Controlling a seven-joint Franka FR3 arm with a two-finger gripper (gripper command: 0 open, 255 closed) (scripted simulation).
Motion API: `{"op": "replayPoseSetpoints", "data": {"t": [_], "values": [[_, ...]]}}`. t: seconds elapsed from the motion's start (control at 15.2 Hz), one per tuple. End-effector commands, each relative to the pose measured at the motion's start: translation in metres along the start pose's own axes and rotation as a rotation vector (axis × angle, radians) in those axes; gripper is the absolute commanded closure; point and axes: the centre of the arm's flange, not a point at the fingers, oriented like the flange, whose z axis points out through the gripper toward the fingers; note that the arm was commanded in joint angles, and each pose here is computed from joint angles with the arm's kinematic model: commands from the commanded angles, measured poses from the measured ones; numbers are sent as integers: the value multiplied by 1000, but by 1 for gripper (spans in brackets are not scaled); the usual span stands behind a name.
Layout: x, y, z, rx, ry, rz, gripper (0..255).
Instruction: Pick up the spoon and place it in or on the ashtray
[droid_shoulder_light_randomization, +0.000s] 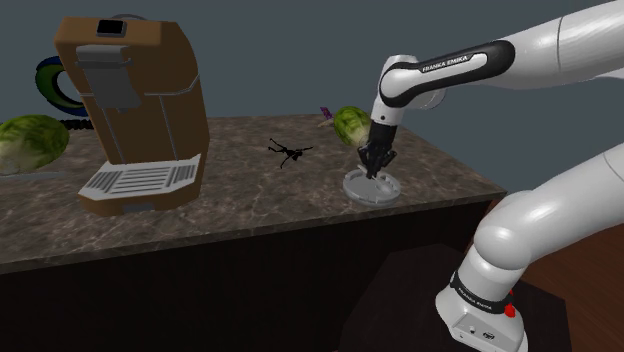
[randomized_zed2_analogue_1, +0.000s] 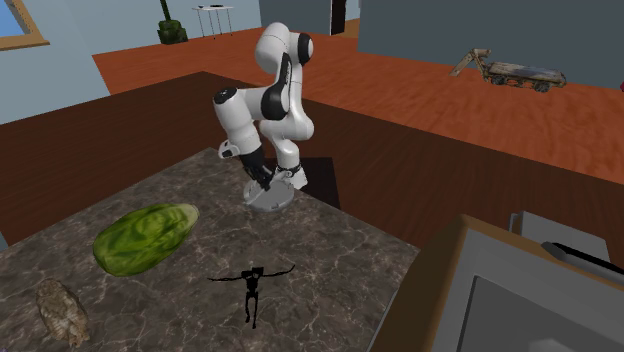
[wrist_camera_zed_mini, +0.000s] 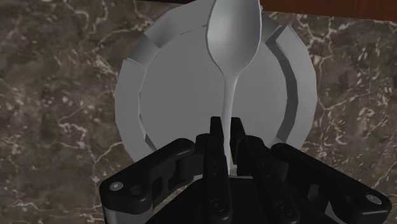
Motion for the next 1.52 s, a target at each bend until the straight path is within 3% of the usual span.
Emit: {"op": "replayPoseSetpoints", "data": {"t": [0.0,0.46,0.53,0.86,1.12,1.45], "values": [[1,1,7,0,0,0,255],[1,1,7,0,0,0,255],[1,1,7,0,0,0,0],[1,1,7,0,0,0,0],[1,1,-43,0,0,0,0],[1,1,-43,0,0,0,0]]}}
